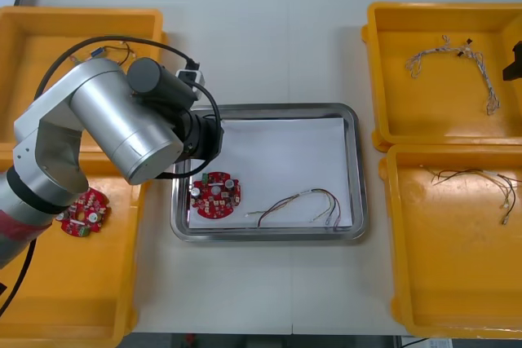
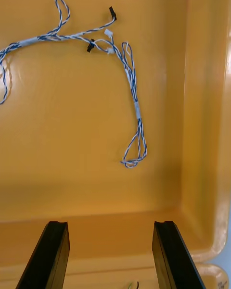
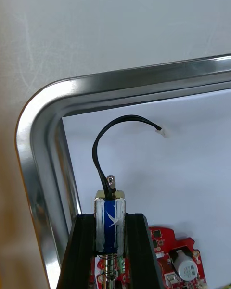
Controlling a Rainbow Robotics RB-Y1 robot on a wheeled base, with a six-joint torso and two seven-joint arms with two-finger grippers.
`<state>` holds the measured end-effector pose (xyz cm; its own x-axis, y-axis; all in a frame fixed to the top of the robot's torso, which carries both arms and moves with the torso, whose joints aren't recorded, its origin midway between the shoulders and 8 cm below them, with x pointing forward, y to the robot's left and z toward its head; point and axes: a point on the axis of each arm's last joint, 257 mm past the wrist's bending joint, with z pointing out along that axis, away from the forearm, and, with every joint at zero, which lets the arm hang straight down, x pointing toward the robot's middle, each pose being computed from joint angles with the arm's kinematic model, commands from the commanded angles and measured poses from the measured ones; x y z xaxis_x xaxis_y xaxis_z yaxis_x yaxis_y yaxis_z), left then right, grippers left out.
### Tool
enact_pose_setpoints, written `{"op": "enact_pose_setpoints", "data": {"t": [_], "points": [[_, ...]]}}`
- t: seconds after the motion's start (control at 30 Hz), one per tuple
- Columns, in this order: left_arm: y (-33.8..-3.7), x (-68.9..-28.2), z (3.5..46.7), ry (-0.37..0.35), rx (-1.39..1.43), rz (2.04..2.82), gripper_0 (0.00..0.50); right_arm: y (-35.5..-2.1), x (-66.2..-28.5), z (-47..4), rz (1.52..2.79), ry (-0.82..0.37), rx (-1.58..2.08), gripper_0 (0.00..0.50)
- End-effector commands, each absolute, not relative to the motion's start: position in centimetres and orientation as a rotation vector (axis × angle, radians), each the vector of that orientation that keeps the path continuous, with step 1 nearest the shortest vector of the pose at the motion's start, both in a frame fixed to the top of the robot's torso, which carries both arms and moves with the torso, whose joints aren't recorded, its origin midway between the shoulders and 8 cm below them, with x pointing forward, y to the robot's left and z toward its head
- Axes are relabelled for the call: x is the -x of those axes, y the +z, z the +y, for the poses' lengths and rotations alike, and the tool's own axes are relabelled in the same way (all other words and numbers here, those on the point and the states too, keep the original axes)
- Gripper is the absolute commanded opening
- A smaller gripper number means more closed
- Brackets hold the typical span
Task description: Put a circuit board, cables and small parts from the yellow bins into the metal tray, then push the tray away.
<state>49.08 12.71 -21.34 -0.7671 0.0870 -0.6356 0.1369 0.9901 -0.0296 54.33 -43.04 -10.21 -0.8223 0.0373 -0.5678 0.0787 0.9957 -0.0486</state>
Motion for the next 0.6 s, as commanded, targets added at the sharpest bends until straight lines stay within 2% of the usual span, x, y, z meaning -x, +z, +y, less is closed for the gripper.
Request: {"op": "enact_pose_setpoints", "data": {"t": [0.03, 0.6], "points": [[-22.3, -49.2, 10.9, -0.116, -0.219, 2.436, 0.000, -6.9, -57.1, -44.1, 2.458, -0.195, -0.018, 0.500], [-23.7, -49.4, 11.0, -0.074, -0.238, 2.437, 0.000, -9.8, -60.9, -46.5, 2.415, -0.186, -0.098, 0.500]]}}
